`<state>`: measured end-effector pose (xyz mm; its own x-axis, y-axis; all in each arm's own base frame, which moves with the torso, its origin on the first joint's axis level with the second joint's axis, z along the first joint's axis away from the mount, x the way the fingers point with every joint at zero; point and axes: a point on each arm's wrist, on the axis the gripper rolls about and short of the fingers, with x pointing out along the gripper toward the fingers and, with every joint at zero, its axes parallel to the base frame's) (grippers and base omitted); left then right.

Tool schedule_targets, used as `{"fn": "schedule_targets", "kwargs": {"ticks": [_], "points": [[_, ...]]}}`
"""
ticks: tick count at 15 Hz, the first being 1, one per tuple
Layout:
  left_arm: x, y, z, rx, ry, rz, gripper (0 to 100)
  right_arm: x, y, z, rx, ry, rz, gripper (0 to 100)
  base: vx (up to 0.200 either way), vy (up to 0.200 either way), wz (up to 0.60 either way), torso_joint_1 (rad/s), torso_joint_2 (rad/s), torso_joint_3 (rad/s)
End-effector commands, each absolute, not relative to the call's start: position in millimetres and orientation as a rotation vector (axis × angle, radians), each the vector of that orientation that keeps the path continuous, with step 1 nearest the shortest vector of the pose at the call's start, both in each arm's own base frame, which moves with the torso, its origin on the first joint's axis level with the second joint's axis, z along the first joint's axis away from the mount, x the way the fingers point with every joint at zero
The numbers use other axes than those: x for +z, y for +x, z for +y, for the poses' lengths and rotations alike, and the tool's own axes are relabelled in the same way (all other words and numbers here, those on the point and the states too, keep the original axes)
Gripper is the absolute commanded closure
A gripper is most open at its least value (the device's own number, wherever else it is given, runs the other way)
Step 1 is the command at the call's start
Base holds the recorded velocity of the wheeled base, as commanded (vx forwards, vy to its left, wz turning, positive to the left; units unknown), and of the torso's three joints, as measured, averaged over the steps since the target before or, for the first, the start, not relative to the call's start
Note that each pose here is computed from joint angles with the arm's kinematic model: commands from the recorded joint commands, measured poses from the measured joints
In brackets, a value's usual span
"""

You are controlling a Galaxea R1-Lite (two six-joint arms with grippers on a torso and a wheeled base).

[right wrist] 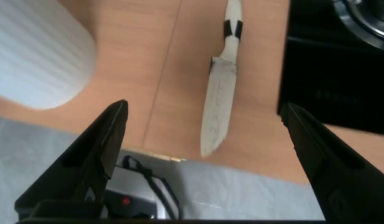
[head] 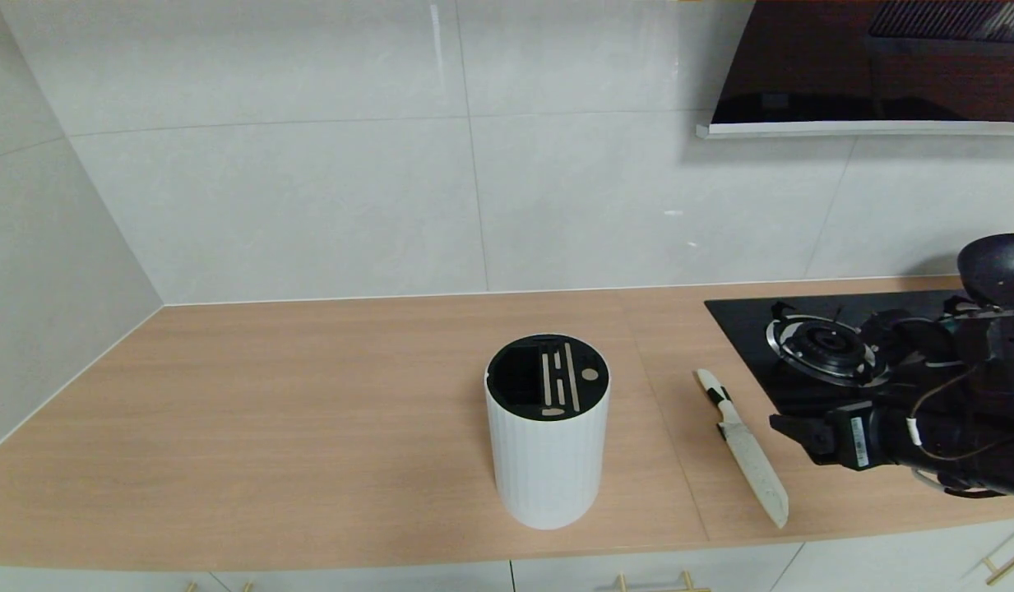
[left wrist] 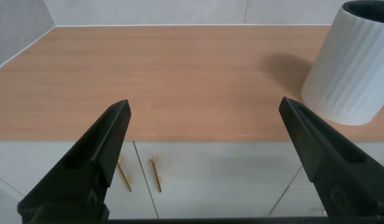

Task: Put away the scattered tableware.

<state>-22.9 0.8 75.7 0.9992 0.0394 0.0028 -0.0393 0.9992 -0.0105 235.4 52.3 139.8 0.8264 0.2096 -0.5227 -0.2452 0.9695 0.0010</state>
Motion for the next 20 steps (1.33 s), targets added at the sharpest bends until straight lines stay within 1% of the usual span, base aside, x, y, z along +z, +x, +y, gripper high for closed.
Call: {"fn": "schedule_targets", "kwargs": {"ticks": [1, 5, 6, 10, 14, 20], "points": [[75.6, -22.8, 0.8, 0.04, -0.011, -0.002, 0, 99.6, 258.9, 61.0, 0.226, -0.093, 0.649, 0, 0.0, 0.0, 0.0, 0.0, 0.0, 0.0], [75.6, -22.8, 0.8, 0.04, -0.011, -0.002, 0, 70.2, 277.9, 64.7, 0.21, -0.093, 0.667, 0, 0.0, 0.0, 0.0, 0.0, 0.0, 0.0], [75.8, -22.8, 0.8, 0.04, -0.011, -0.003, 0, 56.3, 285.3, 65.7, 0.194, -0.097, 0.663, 0, 0.0, 0.0, 0.0, 0.0, 0.0, 0.0], [75.8, -22.8, 0.8, 0.04, -0.011, -0.003, 0, 28.7, 304.2, 68.5, 0.15, -0.1, 0.597, 0, 0.0, 0.0, 0.0, 0.0, 0.0, 0.0], [75.8, -22.8, 0.8, 0.04, -0.011, -0.003, 0, 14.8, 315.8, 70.1, 0.14, -0.088, 0.555, 0, 0.0, 0.0, 0.0, 0.0, 0.0, 0.0], [75.8, -22.8, 0.8, 0.04, -0.011, -0.003, 0, 1.5, 330.4, 57.6, 0.092, -0.058, 0.541, 0, 0.0, 0.0, 0.0, 0.0, 0.0, 0.0]]}}
